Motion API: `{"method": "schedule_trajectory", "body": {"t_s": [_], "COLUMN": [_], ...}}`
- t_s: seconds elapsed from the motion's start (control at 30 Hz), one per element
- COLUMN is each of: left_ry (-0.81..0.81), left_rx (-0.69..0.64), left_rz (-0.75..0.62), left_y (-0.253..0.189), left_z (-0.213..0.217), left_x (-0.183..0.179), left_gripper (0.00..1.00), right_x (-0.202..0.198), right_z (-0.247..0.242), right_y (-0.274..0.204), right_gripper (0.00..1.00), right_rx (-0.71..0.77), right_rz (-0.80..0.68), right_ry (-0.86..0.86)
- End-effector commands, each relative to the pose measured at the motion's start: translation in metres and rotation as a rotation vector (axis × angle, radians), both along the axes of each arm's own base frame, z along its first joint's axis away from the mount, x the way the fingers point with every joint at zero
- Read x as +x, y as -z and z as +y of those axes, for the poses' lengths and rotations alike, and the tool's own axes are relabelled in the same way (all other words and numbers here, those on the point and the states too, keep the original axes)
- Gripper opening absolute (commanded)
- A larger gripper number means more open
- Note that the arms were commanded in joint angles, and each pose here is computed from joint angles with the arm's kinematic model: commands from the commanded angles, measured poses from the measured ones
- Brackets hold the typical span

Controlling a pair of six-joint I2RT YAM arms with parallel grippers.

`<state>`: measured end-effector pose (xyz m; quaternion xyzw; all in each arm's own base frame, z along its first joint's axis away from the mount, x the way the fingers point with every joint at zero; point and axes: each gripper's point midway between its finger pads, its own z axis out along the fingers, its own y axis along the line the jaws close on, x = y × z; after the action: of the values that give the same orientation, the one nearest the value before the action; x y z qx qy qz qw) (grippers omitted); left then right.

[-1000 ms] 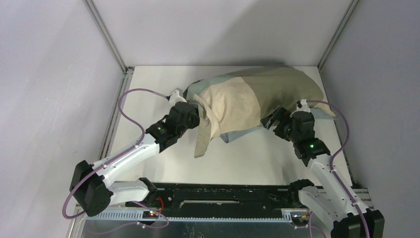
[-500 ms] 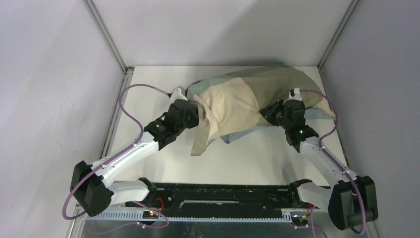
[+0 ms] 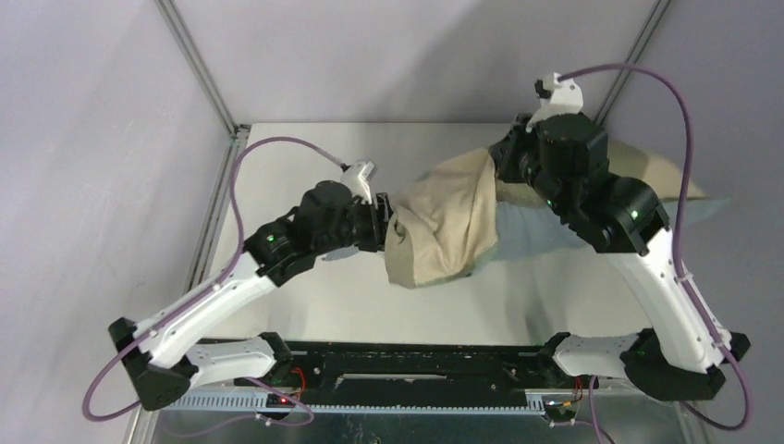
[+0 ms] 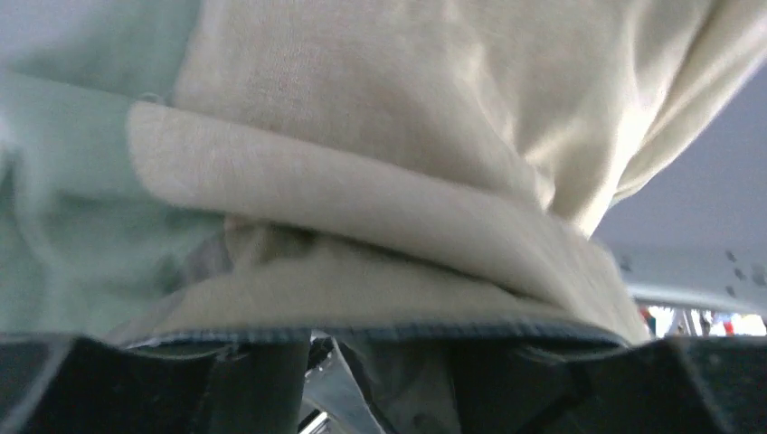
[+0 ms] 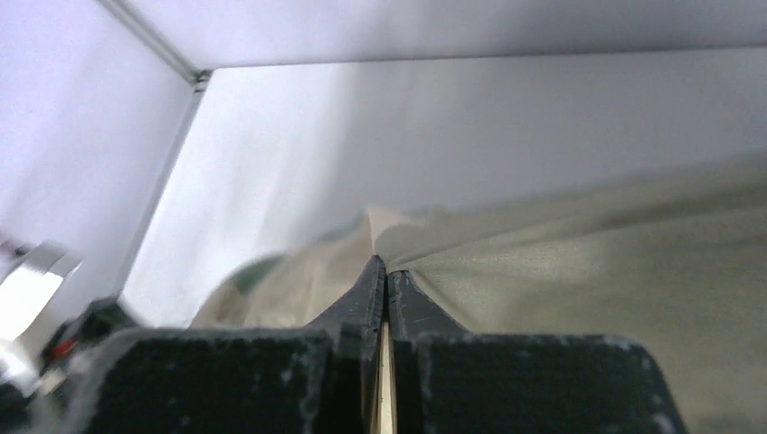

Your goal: Put the pillow into the pillowcase

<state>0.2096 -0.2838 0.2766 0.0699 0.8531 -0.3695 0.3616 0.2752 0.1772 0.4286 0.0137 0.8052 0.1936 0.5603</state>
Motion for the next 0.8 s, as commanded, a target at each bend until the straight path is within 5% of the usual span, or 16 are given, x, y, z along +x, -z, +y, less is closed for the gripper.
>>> {"method": "schedule_trajectory", "body": {"t_s": [0.0, 0.2, 0.4, 0.6, 0.77], "left_ry": [0.138, 0.051, -0.132, -0.310, -0.434], "left_rx": [-0.211, -0.211, -0.185, -0.037, 0.031], "left_rz": [-0.065, -0.069, -0.026, -0.053, -0.063], "left_y": [-0.076, -0.077, -0.030, 0.000, 0.018], "left_z": [-0.004, 0.013, 0.052, 0.100, 0.130], "left_x": [-0.038, -0.026, 0.011, 0.020, 0.037], "left_gripper": [0.64, 0.80, 0.83, 0.96, 0.97], "right_x": [0.045, 0.152, 0.170, 0.149, 0.109], "right_z": [0.022, 0.095, 0.134, 0.127, 0.131], "right_y": [0.020, 0.137, 0.171, 0.113, 0.079], "right_gripper": [0.00, 0.00, 0.00, 0.60, 0.77], "right_rx": [-0.179, -0.237, -0.249, -0.215, -0.256], "right_rz": [0.036, 0.247, 0.302, 0.205, 0.122], "right_ry": [-0.006, -0.129, -0.191, -0.202, -0.261]}}
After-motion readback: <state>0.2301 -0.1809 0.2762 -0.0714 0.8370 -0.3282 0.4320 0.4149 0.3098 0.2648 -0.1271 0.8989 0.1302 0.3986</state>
